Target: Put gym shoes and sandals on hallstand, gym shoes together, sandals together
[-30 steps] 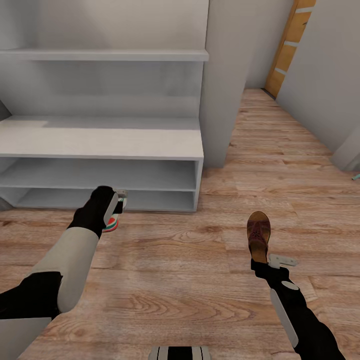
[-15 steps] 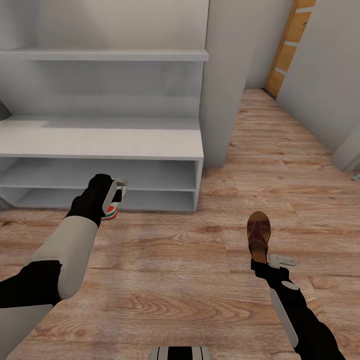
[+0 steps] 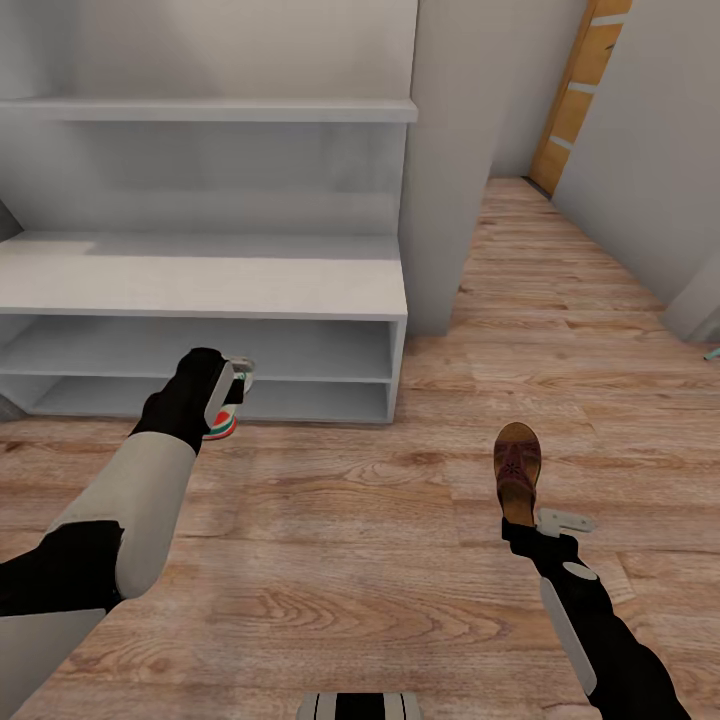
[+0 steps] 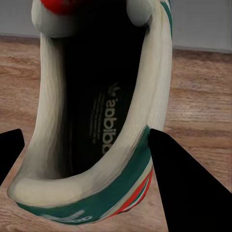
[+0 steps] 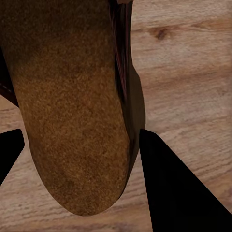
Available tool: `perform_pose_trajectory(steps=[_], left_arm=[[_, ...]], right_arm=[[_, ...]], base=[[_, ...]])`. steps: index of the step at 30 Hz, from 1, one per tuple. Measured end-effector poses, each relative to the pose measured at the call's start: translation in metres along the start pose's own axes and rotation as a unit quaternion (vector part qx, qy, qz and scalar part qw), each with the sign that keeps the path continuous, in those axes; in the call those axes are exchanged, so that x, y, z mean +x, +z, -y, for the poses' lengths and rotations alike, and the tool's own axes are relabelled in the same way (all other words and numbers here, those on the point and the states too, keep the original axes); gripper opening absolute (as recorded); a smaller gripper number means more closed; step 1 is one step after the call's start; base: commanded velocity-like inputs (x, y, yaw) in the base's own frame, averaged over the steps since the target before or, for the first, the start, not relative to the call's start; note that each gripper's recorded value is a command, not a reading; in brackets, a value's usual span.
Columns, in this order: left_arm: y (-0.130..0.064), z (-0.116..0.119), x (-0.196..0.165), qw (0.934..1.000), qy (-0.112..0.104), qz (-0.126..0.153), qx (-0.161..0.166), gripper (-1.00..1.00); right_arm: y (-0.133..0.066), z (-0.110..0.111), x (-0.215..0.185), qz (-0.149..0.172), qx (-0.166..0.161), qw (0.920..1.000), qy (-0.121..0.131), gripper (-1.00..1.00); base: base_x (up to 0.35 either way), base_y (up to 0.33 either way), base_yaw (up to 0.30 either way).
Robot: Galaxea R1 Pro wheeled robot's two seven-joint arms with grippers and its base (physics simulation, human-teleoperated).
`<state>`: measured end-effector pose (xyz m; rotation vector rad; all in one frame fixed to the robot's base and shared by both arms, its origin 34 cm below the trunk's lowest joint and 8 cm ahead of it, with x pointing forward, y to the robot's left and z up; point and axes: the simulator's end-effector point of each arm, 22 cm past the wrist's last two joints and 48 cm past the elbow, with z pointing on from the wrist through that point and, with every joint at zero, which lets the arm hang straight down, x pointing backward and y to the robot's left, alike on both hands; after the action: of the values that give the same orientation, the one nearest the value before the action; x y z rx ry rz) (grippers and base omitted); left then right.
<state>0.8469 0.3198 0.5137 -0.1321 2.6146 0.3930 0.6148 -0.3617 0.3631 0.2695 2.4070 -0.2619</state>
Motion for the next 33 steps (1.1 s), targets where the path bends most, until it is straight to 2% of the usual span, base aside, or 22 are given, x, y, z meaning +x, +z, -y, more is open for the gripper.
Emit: perform_pose_trajectory(steps=[20, 33], left_arm=[[0.0014, 0.0011, 0.0029, 1.0000, -0.003, -0.002, 0.003, -1.00], [0.0030, 0.0013, 0.0057, 1.0000, -0.002, -0.003, 0.003, -1.00]], right_arm=[[-0.0002, -0.0017, -0.0009, 0.001, -0.003, 1.0000, -0.002, -1.00], [-0.0001, -0.0014, -0.0009, 0.001, -0.003, 1.0000, -0.002, -1.00]], base=[[0.005, 0.000, 0.000], [0.290, 0.000, 0.000]])
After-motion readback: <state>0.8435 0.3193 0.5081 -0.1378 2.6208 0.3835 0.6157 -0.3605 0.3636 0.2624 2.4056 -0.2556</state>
